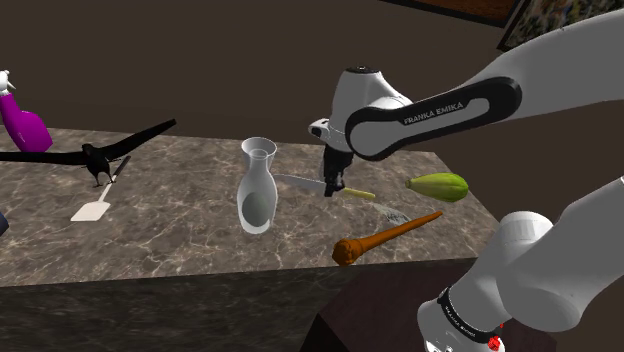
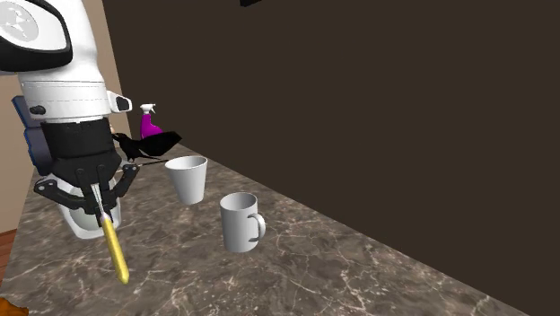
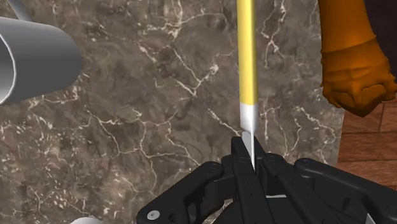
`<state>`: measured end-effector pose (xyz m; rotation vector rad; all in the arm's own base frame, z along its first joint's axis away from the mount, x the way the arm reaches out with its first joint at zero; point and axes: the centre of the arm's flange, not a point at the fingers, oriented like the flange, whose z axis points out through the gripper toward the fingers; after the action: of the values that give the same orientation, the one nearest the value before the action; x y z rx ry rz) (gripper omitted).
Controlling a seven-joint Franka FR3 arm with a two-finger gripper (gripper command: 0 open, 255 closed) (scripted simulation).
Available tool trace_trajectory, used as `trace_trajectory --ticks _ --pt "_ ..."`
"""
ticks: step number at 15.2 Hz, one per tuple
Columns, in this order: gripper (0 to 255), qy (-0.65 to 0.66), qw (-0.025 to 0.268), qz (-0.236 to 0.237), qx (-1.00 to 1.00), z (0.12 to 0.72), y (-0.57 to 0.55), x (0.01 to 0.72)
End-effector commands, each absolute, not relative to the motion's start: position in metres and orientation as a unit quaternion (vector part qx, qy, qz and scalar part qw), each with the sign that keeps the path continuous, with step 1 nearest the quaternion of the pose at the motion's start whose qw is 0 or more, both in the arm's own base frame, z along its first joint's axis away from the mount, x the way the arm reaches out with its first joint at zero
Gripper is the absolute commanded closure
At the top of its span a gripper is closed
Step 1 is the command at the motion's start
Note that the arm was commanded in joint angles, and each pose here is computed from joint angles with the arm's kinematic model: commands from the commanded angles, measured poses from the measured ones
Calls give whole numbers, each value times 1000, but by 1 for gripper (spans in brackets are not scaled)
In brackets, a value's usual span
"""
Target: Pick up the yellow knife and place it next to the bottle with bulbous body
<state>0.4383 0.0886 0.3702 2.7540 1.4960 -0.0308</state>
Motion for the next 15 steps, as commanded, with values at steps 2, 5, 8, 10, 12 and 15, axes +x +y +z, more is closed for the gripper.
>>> trace_trajectory --ticks 2,5,8,10,12,15 --pt "255 477 4 -10 879 354 89 438" --pt "255 477 4 -10 879 338 89 438" --pt "255 477 4 -10 879 323 89 438" --pt "255 477 4 -10 879 312 89 438" --pt "255 477 4 -10 879 301 89 438" --pt "255 477 4 -10 879 286 89 438"
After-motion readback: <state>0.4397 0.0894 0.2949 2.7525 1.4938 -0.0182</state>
